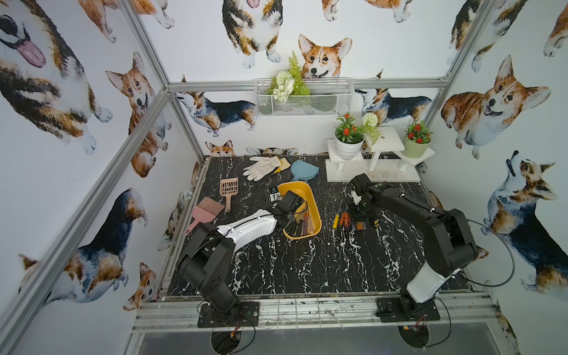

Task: Take out the screwdriver from the storage box
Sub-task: Place the screwdriver at the center of the board, then pick up the screwdriver from the storage box.

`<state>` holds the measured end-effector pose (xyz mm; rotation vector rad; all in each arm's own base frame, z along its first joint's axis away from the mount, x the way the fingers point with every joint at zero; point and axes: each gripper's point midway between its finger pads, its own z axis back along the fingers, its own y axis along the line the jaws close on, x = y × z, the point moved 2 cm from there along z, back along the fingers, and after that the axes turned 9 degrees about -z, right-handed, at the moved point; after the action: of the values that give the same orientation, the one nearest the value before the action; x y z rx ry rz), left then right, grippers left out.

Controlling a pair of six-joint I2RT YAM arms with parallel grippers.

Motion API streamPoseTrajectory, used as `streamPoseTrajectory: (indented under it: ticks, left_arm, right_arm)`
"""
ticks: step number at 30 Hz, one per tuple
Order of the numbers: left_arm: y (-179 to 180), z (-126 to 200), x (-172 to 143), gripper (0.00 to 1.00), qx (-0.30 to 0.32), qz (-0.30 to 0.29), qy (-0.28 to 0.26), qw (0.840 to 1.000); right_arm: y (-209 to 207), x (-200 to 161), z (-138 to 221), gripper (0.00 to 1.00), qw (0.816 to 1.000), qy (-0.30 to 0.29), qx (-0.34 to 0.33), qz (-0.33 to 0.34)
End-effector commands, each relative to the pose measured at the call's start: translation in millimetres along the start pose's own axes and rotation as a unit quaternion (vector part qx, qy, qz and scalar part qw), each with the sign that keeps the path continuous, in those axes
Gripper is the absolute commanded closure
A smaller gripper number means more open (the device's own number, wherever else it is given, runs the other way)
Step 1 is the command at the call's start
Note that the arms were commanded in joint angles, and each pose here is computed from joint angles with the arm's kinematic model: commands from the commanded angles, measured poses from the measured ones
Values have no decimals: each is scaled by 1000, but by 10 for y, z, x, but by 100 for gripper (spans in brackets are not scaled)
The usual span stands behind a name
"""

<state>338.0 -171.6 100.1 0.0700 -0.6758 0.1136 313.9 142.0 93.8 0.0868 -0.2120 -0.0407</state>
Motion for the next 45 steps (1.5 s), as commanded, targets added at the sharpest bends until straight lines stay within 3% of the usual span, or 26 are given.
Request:
streamPoseTrajectory:
  ticks: [1,13,20,30,45]
  left_arm:
    - [9,30,51,100,1,9,-11,1000]
    - [-27,52,76,100,-10,14,-23,1000]
    - [-58,76,104,100,-20,13,-38,999]
    - [-52,120,119,100,-21,12,-47,999]
    - [-18,111,45,100,-12,11,-44,999]
  right_arm:
    - [20,40,116,57,1000,-14,7,-4]
    - [324,208,699,48,989,-91,114,1]
    - [711,156,909,47,979,-97,173,36]
    - [1371,-67,735,49,973,-53,198,105]
    - [1713,-258,230,52,983,-2,138,121]
